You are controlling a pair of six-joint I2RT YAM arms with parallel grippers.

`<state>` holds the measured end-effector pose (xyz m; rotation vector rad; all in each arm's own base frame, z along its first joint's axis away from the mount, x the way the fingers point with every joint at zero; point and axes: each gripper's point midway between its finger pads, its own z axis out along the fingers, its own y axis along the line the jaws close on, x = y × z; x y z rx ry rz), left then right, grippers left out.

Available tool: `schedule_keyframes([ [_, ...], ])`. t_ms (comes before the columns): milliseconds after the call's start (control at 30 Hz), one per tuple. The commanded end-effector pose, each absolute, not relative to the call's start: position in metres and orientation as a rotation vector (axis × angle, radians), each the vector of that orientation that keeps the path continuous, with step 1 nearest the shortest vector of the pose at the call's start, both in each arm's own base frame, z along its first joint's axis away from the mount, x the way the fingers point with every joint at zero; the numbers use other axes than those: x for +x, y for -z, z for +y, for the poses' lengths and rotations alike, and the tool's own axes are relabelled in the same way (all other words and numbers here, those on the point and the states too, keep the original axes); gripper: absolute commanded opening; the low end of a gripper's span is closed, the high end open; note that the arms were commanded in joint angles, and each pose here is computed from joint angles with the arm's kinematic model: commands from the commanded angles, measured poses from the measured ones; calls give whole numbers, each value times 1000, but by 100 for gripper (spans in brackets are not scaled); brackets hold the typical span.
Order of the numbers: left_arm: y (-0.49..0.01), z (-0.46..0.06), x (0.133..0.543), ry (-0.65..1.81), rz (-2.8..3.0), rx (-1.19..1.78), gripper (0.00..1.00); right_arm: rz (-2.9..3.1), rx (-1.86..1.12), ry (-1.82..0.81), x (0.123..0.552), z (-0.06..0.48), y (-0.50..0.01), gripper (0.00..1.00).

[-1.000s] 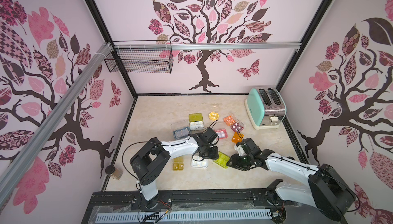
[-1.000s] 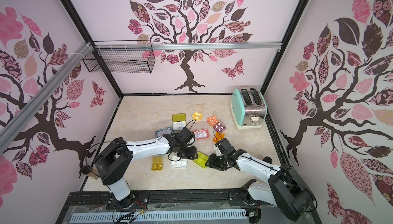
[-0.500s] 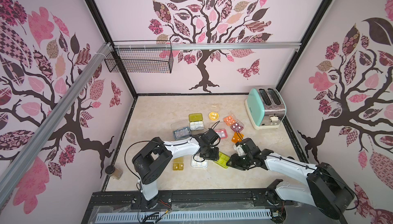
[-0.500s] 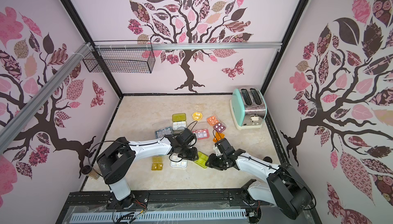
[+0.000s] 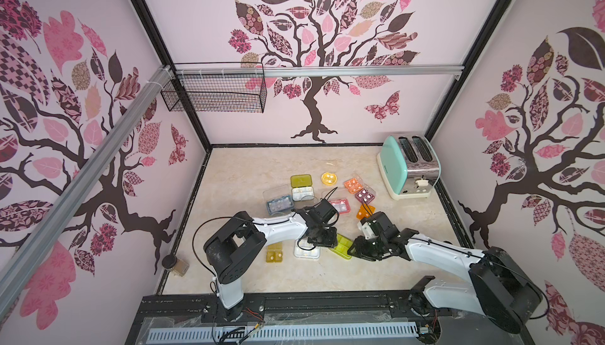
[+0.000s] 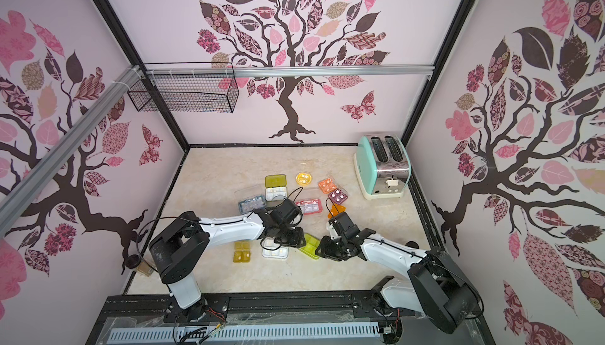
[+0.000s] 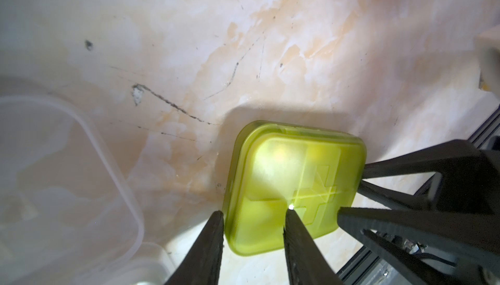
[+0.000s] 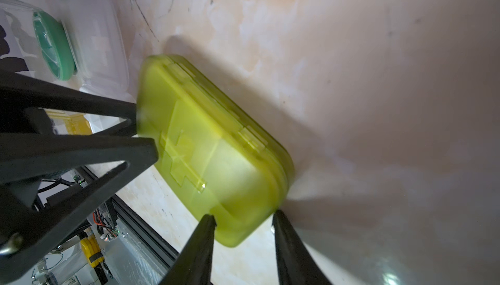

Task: Close pillboxes
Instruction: Close the lid on the pillbox, then adjust the pillbox at the center of the board.

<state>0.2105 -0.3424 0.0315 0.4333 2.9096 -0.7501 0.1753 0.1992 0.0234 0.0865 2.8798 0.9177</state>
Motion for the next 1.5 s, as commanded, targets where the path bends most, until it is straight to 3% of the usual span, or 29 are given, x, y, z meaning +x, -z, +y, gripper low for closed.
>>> schedule_keyframes([
  [0, -18, -344, 200, 764, 2942, 436, 38, 2953, 111, -707, 170, 177, -3, 40],
  [500, -50, -377, 194, 896, 2851, 451, 38, 2886, -52, -592, 240, 176, -43, 43],
  [767, -72, -369, 209, 828, 2787, 441, 41, 2888, -108, -505, 248, 170, -66, 46],
  [1067, -127, -316, 232, 691, 2693, 407, 44, 2765, -256, -544, 252, 183, -110, 50],
  [1467, -120, -233, 183, 541, 2803, 345, 44, 2556, -537, -657, 280, 266, -125, 46],
])
